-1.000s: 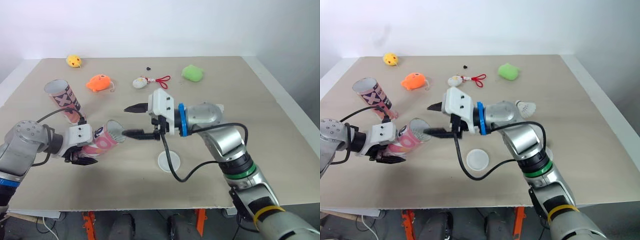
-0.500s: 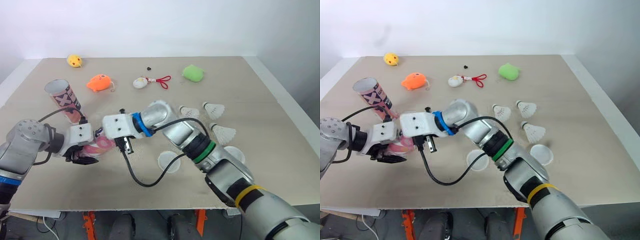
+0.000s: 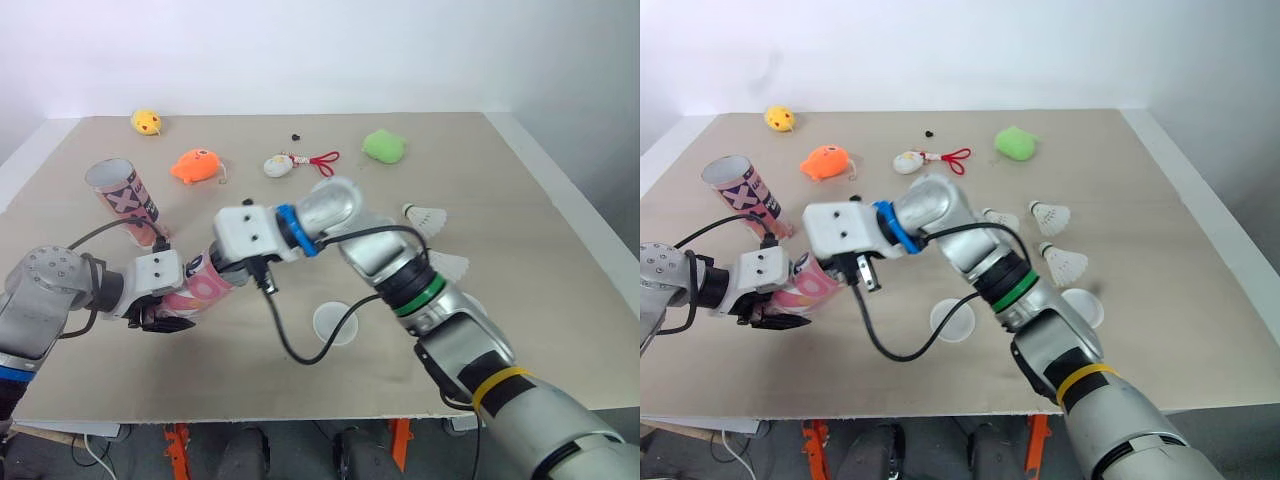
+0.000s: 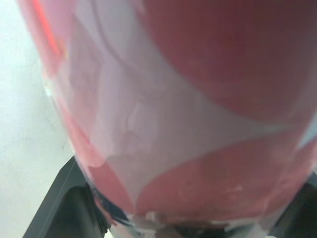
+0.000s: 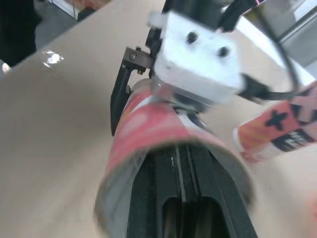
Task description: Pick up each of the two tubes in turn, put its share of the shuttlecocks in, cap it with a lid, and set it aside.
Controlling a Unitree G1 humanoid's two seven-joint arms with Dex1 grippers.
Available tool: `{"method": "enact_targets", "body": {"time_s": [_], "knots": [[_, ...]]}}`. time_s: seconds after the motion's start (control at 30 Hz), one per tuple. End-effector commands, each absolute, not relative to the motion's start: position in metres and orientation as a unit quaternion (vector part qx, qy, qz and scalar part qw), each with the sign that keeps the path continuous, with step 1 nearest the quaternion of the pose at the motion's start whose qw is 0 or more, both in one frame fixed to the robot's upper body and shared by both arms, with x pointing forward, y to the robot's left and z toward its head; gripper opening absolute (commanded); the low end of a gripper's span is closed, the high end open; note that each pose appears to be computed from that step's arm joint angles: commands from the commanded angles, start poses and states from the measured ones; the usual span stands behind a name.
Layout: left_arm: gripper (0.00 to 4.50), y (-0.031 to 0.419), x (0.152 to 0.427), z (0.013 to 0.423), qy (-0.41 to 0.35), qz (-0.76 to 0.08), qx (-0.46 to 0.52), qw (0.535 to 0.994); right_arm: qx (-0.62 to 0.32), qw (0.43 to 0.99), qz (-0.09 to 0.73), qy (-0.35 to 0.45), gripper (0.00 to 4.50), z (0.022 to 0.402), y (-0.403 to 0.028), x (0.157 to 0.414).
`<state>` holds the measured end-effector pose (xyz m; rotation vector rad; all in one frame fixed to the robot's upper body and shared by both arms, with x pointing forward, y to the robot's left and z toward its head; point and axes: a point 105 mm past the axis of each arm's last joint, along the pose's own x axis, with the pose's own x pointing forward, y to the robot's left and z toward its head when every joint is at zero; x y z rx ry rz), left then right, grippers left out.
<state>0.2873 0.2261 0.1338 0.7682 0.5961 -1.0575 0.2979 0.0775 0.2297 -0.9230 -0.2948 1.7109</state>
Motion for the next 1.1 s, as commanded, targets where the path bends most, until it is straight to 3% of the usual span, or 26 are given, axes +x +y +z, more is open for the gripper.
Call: {"method": "enact_targets", "body": {"time_s": [0.03, 0.23, 0.37, 0.5, 0.67, 0.73, 0.9, 1.1], "knots": [[3.18, 0.217, 0.283, 0.132, 0.269, -0.504, 0.347, 0.744, -0.37, 0.56, 0.721, -0.172, 0.04, 0.269, 0.057, 0.285], [3.18, 0.204, 0.288, 0.145, 0.232, -0.517, 0.337, 0.752, -0.367, 0.591, 0.703, -0.152, 0.04, 0.275, 0.039, 0.293], [3.18, 0.184, 0.304, 0.165, 0.14, -0.501, 0.333, 0.787, -0.304, 0.642, 0.692, -0.13, 0.04, 0.281, -0.002, 0.299], [3.18, 0.152, 0.308, 0.171, 0.069, -0.503, 0.26, 0.822, -0.293, 0.681, 0.671, -0.025, 1.43, 0.243, -0.058, 0.304], [3.18, 0.125, 0.321, 0.167, -0.027, -0.448, 0.157, 0.88, -0.31, 0.697, 0.643, 0.061, 3.92, 0.193, -0.089, 0.299], [3.18, 0.118, 0.324, 0.159, -0.048, -0.426, 0.113, 0.896, -0.324, 0.696, 0.635, 0.081, 4.44, 0.174, -0.089, 0.298], [3.18, 0.108, 0.329, 0.122, -0.045, -0.391, 0.052, 0.918, -0.349, 0.712, 0.603, 0.091, 4.44, 0.151, -0.08, 0.314], [3.18, 0.108, 0.333, 0.087, -0.018, -0.364, 0.055, 0.93, -0.359, 0.701, 0.607, 0.105, 4.44, 0.135, -0.065, 0.316]]}}
